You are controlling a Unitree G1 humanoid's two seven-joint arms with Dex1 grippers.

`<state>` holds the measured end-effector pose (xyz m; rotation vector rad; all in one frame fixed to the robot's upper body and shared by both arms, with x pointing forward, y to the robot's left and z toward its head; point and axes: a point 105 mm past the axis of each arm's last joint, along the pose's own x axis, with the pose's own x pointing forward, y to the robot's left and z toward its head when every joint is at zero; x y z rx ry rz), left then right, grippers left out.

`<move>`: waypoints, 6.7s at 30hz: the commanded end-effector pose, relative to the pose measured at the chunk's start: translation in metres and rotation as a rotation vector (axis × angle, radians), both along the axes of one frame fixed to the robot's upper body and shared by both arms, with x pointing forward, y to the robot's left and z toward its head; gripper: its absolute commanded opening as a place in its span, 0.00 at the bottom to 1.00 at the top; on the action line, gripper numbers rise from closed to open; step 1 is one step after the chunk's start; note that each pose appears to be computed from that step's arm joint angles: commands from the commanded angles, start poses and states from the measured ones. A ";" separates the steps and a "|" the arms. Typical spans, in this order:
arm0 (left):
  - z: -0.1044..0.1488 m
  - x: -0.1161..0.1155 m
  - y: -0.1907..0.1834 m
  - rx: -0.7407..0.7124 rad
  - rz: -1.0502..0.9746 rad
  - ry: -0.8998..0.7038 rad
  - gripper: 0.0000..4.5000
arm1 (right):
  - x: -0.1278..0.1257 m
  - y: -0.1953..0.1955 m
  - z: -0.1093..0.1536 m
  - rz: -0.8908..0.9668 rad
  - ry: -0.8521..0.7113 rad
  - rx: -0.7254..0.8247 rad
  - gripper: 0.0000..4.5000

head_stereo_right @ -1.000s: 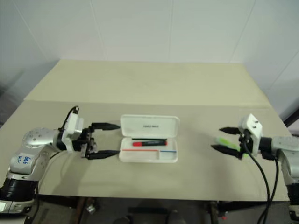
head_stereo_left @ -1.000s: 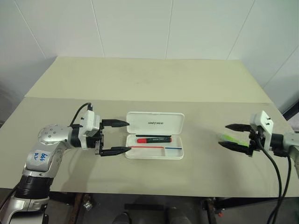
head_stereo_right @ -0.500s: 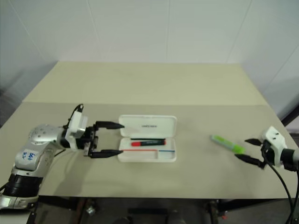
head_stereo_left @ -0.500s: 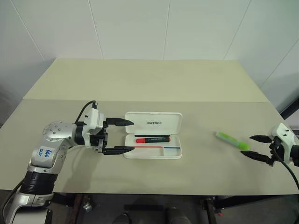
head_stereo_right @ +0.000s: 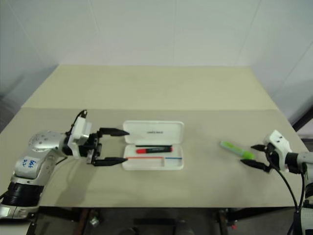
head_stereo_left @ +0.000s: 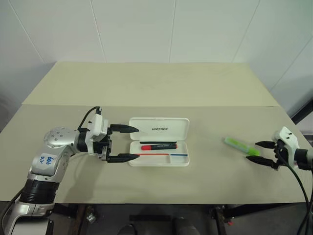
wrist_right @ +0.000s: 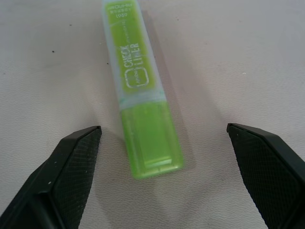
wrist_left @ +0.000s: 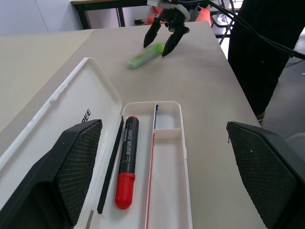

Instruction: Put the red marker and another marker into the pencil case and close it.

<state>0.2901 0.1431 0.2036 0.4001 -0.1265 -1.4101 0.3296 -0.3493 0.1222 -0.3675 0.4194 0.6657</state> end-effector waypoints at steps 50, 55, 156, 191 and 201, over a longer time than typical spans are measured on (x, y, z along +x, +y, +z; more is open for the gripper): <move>-0.002 0.001 0.062 0.090 0.165 -0.055 1.00 | -0.034 0.175 0.065 0.726 -0.133 0.051 0.24; -0.007 -0.001 0.077 0.116 0.207 -0.039 1.00 | -0.039 0.204 0.063 0.792 -0.126 0.076 0.24; -0.036 -0.008 0.072 -0.152 0.647 -0.062 1.00 | -0.048 0.194 0.082 0.615 -0.316 0.261 1.00; -0.101 0.007 0.058 -0.310 1.297 0.195 1.00 | -0.050 0.190 0.077 0.572 -0.324 0.263 1.00; -0.102 0.011 0.061 -0.322 1.348 0.229 0.66 | -0.049 0.191 0.077 0.562 -0.333 0.264 1.00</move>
